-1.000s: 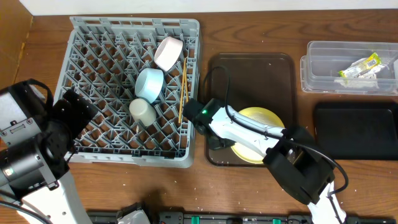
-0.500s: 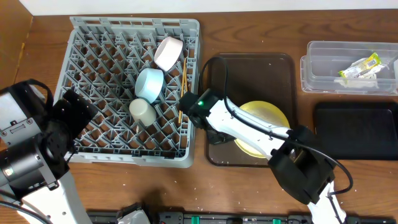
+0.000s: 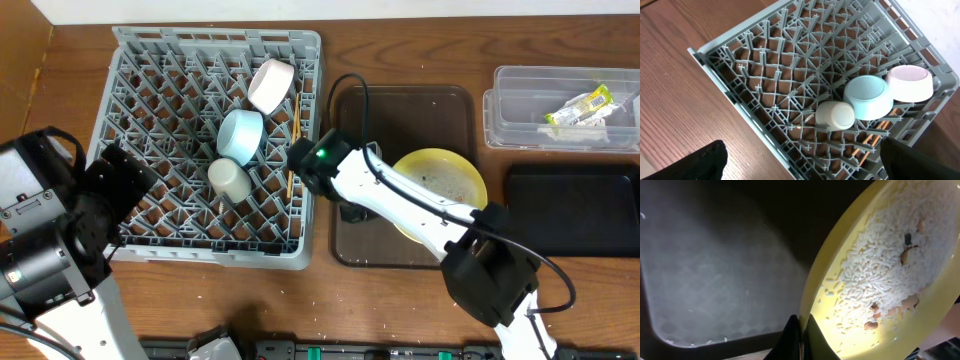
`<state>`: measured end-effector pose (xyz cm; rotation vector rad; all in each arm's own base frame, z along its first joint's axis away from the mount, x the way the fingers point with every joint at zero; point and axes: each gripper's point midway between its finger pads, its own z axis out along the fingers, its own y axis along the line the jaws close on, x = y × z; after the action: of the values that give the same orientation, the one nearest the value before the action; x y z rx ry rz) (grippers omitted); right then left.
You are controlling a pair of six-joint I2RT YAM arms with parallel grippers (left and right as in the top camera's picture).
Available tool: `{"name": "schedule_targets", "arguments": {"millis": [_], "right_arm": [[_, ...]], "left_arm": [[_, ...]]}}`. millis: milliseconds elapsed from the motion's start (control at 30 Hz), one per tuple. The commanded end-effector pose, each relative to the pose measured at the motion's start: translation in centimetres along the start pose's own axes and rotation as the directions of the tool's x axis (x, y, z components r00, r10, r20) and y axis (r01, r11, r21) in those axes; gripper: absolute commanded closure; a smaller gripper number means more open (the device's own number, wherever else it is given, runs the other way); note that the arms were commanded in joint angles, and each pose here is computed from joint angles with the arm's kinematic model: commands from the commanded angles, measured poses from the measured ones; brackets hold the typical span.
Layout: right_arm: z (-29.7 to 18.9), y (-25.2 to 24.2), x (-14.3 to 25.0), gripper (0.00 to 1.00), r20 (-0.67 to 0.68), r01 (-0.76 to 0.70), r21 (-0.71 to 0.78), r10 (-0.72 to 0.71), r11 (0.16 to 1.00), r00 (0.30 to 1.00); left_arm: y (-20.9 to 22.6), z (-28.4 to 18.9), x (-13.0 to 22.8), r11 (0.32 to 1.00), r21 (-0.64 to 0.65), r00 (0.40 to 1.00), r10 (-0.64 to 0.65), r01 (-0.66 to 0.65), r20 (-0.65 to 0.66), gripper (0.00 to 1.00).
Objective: Sort waste into correct bins and load items into the dishwasher
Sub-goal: 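Slide the yellow plate right across the tray and lift its edge, then tilt the yellow plate over the black tray to dump the food scraps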
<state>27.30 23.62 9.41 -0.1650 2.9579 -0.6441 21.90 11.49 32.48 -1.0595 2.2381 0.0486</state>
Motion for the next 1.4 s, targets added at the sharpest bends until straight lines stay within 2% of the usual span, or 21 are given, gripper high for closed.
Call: {"name": "schedule_targets", "arguments": {"millis": [0, 133, 400, 700, 1100, 1367], "right_arm": [[-0.4, -2.1, -2.1, 0.99, 0.050, -0.149, 0.041, 0.146, 0.988, 0.988], [-0.6, -4.3, -3.3, 0.98, 0.065, -0.278, 0.063, 0.274, 0.958, 0.960], [-0.4, -9.6, -5.5, 0.98, 0.045, -0.442, 0.042, 0.440, 0.896, 0.897], [-0.6, -19.2, -6.9, 0.98, 0.018, -0.651, -0.010, 0.651, 0.759, 0.759], [2.6, -27.3, -7.7, 0.98, -0.173, -0.751, -0.175, 0.731, 0.637, 0.661], [4.3, -30.6, -7.8, 0.99, -0.234, -0.787, -0.246, 0.753, 0.566, 0.615]], "left_arm": [[0.2, -0.2, -0.2, 1.000, -0.008, 1.000, 0.002, -0.002, 0.011, 0.01], [0.2, -0.2, -0.2, 1.000, -0.008, 1.000, 0.002, -0.002, 0.011, 0.02], [0.2, -0.2, -0.2, 1.000, -0.008, 1.000, 0.002, -0.002, 0.011, 0.01], [0.2, -0.2, -0.2, 1.000, -0.008, 1.000, 0.002, -0.002, 0.011, 0.01], [0.2, -0.2, -0.2, 1.000, -0.008, 1.000, 0.002, -0.002, 0.011, 0.02], [0.2, -0.2, -0.2, 1.000, -0.008, 1.000, 0.002, -0.002, 0.011, 0.01]]}}
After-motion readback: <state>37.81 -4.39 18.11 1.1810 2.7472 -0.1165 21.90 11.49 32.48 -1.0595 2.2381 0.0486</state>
